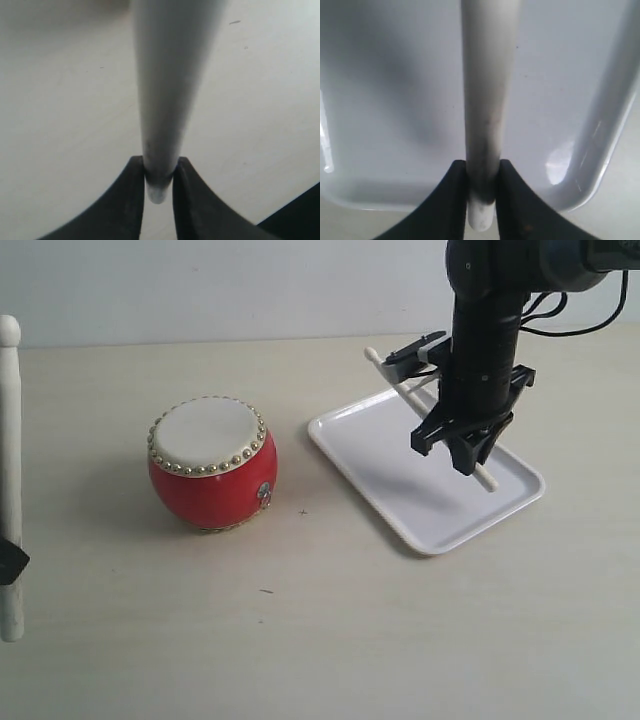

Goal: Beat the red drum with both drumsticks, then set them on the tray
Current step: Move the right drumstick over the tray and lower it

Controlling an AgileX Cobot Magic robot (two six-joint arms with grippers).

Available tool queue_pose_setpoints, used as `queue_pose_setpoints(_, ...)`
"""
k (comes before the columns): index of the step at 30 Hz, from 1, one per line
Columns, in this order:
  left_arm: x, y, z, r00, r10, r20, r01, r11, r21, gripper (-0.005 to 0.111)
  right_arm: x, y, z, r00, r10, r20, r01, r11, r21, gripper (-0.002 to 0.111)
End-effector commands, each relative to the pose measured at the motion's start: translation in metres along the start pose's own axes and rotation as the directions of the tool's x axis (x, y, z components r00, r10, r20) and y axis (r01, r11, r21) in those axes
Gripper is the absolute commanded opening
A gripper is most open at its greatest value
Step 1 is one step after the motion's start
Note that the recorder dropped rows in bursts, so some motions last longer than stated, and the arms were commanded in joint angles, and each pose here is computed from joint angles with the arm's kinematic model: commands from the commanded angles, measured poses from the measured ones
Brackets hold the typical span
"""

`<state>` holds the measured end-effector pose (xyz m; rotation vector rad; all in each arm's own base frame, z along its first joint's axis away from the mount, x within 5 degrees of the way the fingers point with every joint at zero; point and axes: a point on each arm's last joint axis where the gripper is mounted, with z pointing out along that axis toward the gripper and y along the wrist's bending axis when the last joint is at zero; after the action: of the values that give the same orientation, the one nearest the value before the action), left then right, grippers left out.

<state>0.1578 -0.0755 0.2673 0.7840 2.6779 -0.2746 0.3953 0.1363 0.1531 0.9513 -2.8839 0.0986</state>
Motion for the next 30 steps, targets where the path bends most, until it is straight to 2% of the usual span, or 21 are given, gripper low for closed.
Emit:
queue_pose_setpoints(1,0.001,0.0,-0.002,1.0,-0.012,0.006,0.012,1.0,-0.002,0.0,0.003,-0.007,-0.001,1.0,0.02,0.003,-0.02,1.0,0.012,0.0)
queue_pose_setpoints(5,0.001,-0.001,-0.002,1.0,-0.025,0.008,0.025,1.0,0.005,0.0,0.002,-0.008,0.004,1.0,0.027,-0.013,-0.027,0.999,0.018,0.0)
queue_pose_setpoints(11,0.001,-0.002,-0.002,0.999,-0.034,0.009,0.034,0.999,0.016,0.0,0.003,-0.016,0.009,0.998,0.053,-0.044,-0.048,0.994,0.101,0.0)
queue_pose_setpoints(20,0.0,-0.003,-0.002,0.999,-0.043,0.015,0.043,0.999,0.028,0.0,0.004,-0.019,0.01,0.998,0.045,-0.052,-0.038,0.991,0.129,0.0)
queue_pose_setpoints(30,0.0,-0.004,-0.002,0.999,-0.04,0.019,0.039,0.999,0.038,0.0,0.002,-0.019,0.02,0.996,0.04,-0.077,-0.029,0.991,0.132,0.014)
